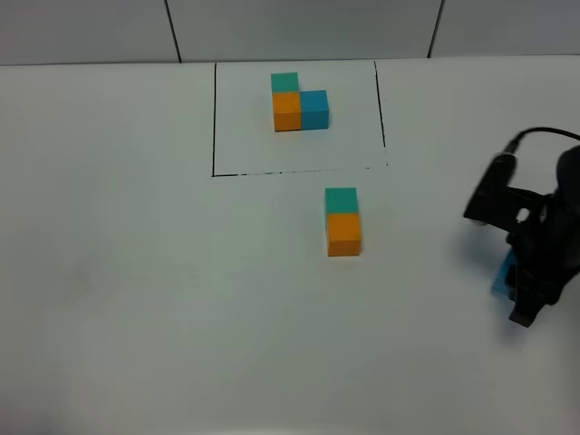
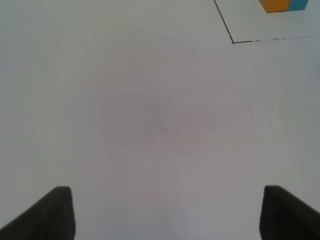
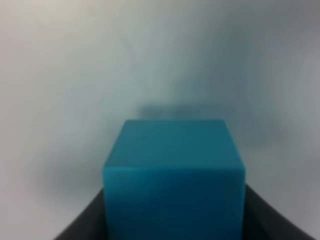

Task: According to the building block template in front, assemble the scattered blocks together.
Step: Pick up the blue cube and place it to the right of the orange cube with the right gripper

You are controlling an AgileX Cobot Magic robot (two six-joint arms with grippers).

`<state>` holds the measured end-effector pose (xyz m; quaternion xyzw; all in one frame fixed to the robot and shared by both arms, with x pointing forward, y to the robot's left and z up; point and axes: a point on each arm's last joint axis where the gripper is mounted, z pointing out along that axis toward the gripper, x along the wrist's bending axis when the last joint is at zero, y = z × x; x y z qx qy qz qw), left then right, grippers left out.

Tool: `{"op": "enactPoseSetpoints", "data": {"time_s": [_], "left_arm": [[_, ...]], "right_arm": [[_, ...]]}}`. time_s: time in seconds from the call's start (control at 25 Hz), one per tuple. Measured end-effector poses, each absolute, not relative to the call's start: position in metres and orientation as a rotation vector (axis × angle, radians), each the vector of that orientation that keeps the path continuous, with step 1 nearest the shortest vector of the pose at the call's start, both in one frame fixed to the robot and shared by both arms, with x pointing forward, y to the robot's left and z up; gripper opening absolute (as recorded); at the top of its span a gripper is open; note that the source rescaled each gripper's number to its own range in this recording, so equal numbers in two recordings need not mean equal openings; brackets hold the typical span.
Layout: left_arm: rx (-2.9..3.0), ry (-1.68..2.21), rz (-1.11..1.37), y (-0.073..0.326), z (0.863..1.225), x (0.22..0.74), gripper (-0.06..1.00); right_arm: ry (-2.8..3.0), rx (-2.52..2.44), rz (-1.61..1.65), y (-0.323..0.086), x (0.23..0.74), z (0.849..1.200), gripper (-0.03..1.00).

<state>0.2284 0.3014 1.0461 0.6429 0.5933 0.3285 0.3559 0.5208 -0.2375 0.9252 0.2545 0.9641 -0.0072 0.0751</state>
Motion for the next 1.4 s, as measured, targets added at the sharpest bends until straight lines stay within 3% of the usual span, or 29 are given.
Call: {"op": "enactPoseSetpoints", "data": {"time_s": [0.2, 0.56, 1.4], "left_arm": [[1.661, 1.533, 0.849, 0.301, 1.046, 0.228, 0.68], [1.661, 1.532, 0.849, 0.301, 1.046, 0.228, 0.68], [1.661, 1.532, 0.849, 0.301, 1.046, 0.228, 0.68]], "right_arm": [[3.014, 0.399, -0.065, -0.204, 0.551, 0.935, 0.01], [3.071, 0.111, -0.066, -0.162, 0.593, 0.918, 0.01], [3.108, 0.097, 0.102, -0.125, 0.613, 0.897, 0.01]]}}
